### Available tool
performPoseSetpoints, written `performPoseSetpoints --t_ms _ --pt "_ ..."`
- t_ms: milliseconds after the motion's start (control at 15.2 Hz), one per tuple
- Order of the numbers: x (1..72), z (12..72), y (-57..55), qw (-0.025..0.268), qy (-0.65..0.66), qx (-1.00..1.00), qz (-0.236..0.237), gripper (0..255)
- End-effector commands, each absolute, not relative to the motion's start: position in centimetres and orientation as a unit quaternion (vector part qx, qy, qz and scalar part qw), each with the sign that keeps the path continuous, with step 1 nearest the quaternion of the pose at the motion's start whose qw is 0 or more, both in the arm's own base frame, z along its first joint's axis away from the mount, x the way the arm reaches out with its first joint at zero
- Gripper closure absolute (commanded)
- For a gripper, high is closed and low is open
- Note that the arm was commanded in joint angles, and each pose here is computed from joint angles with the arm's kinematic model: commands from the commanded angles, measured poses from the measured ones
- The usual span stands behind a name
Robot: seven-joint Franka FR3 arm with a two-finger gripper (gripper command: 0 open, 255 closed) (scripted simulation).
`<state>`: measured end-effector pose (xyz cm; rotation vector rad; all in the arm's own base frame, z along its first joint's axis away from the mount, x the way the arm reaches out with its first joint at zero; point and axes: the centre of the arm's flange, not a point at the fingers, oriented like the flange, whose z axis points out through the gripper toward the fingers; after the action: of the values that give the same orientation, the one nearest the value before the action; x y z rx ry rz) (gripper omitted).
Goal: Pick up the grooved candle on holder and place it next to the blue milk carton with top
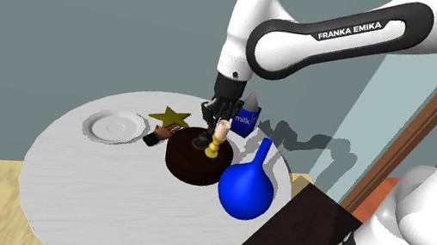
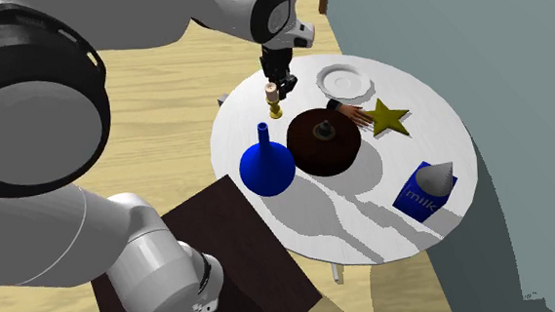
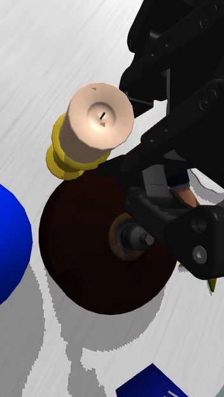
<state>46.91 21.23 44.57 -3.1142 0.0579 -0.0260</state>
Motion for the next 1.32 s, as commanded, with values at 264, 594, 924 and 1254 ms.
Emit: performPoseSetpoints --t_ms 264,594,924,1254 --pt "46.9 47.8 21.2 0.013 0.019 -1.000 -0.008 255" --pt "46.9 50.4 21.2 0.013 0.019 -1.000 -0.008 255" --pt "46.9 53.0 21.2 0.013 0.019 -1.000 -0.008 255" --pt "46.9 55.7 21.2 0.013 0.019 -1.000 -0.008 255"
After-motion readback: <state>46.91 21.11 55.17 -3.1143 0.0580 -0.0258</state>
